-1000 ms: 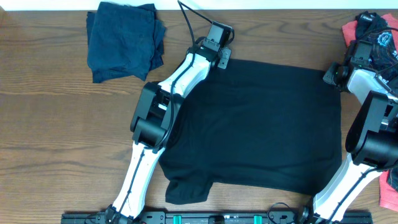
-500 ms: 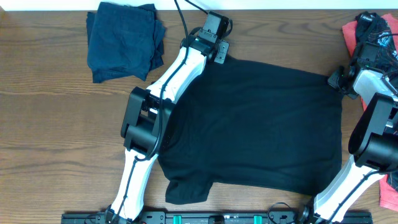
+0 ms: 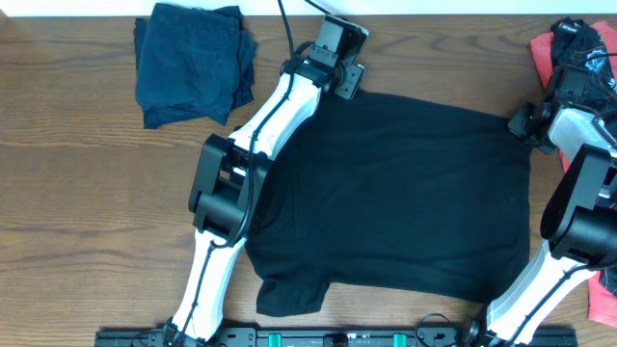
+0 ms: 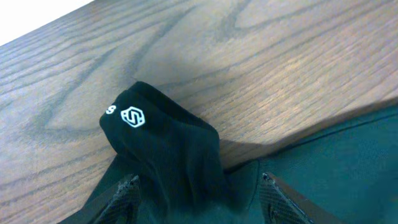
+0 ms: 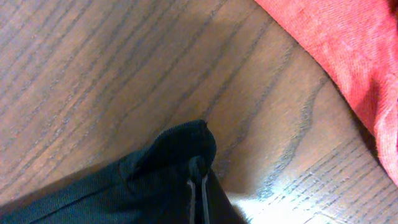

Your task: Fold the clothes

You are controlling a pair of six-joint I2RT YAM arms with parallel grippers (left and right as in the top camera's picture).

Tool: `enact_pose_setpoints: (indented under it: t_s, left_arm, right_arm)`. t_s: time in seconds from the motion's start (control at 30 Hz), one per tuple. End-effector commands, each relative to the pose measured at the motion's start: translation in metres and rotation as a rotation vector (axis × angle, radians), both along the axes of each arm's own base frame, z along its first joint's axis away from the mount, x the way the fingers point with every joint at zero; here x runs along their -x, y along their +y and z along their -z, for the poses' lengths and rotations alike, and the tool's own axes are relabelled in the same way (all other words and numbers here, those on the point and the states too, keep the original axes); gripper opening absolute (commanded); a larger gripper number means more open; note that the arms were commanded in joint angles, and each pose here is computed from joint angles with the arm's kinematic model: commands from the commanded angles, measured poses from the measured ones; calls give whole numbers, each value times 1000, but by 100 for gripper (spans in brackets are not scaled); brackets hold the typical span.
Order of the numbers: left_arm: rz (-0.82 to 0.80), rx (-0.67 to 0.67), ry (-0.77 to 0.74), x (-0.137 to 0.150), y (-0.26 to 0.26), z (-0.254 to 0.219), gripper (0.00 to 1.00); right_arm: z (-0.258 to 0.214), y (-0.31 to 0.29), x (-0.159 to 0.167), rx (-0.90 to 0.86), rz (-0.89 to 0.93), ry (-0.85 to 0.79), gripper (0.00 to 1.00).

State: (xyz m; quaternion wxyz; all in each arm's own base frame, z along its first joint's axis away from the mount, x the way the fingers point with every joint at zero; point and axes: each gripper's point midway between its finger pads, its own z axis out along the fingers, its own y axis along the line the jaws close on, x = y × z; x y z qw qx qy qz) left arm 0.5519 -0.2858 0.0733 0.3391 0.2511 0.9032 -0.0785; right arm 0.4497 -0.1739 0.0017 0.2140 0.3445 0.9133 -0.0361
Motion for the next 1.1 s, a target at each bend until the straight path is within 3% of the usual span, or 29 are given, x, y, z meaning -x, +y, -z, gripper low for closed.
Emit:
enact_pose_setpoints:
  t_s: [0.0, 0.2, 0.47, 0.63, 0.77, 1.07]
  left_arm:
    - [29, -78, 21, -1, 6, 38, 63]
    - [22, -73, 0, -8, 4, 49, 61]
    - [21, -60, -28, -14, 1, 44, 32]
    - [-8, -54, -31, -15, 3, 40, 29]
    - [-144, -51, -29, -17, 19, 23, 15]
    - [-279, -90, -27, -4, 47, -20, 13]
  right_arm:
    - [-14, 0, -2, -5, 14, -30, 1]
    - [-13, 1, -2, -7, 11, -26, 1]
    - [-12, 2, 0, -9, 11, -19, 1]
    - [-11, 3, 2, -13, 11, -6, 1]
    - [-9, 3, 6, -16, 19, 9, 1]
    - [-5, -3, 20, -99, 151, 22, 1]
